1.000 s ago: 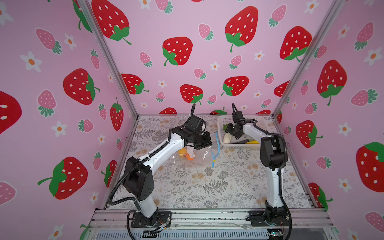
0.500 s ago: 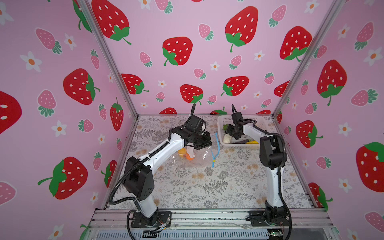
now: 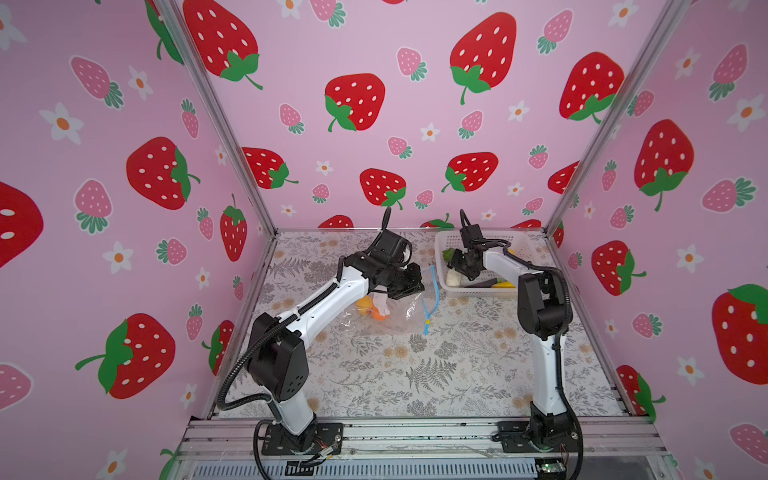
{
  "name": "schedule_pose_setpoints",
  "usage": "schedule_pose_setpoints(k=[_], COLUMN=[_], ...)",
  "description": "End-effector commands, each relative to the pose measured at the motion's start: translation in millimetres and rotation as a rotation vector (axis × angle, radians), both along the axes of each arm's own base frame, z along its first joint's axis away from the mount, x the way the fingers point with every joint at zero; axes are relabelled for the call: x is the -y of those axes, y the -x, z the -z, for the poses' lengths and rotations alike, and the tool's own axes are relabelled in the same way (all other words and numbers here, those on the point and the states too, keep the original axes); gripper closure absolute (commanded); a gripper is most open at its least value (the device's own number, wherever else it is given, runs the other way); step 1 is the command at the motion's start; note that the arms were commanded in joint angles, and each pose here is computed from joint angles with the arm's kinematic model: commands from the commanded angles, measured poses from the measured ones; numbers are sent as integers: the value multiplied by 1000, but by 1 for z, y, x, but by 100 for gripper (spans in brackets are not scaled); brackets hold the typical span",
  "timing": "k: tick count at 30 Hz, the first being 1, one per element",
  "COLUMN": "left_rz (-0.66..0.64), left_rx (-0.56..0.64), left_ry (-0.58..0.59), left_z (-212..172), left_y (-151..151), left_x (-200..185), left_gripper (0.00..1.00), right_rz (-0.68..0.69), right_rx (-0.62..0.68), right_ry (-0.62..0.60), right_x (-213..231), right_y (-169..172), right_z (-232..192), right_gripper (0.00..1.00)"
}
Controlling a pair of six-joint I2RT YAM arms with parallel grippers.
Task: Place the food in the zip-top bag and seal the zipper
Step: 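Lower the right gripper onto the white radish and close on it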
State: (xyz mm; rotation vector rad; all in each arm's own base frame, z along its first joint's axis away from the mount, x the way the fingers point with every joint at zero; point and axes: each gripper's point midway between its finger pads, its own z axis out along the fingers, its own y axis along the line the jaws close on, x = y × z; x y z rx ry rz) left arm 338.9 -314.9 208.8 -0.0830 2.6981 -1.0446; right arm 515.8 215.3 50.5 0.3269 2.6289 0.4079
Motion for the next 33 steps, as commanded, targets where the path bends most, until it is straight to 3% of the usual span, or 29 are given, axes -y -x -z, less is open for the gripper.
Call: schedule_pose_setpoints(k=[1,15,26,33], left_rz=[11,12,5,6], left_rx=[17,20,31,27], left_ry=[14,16,17,15], left_z=[-14,-15,-16,-13], left_y=[-1,-2,-2,0], left_x=[1,2,0,-1], left_gripper=[100,100,100,100], right_rz=[8,-13,-1,-6], right_rx=[-8,10,-23,-23], right_ry=[28,42,177,149], right_x=[1,0,14,6], right_y=[2,3,14,14], right_z=[4,-3,8,7], right_gripper=[41,45,35,34])
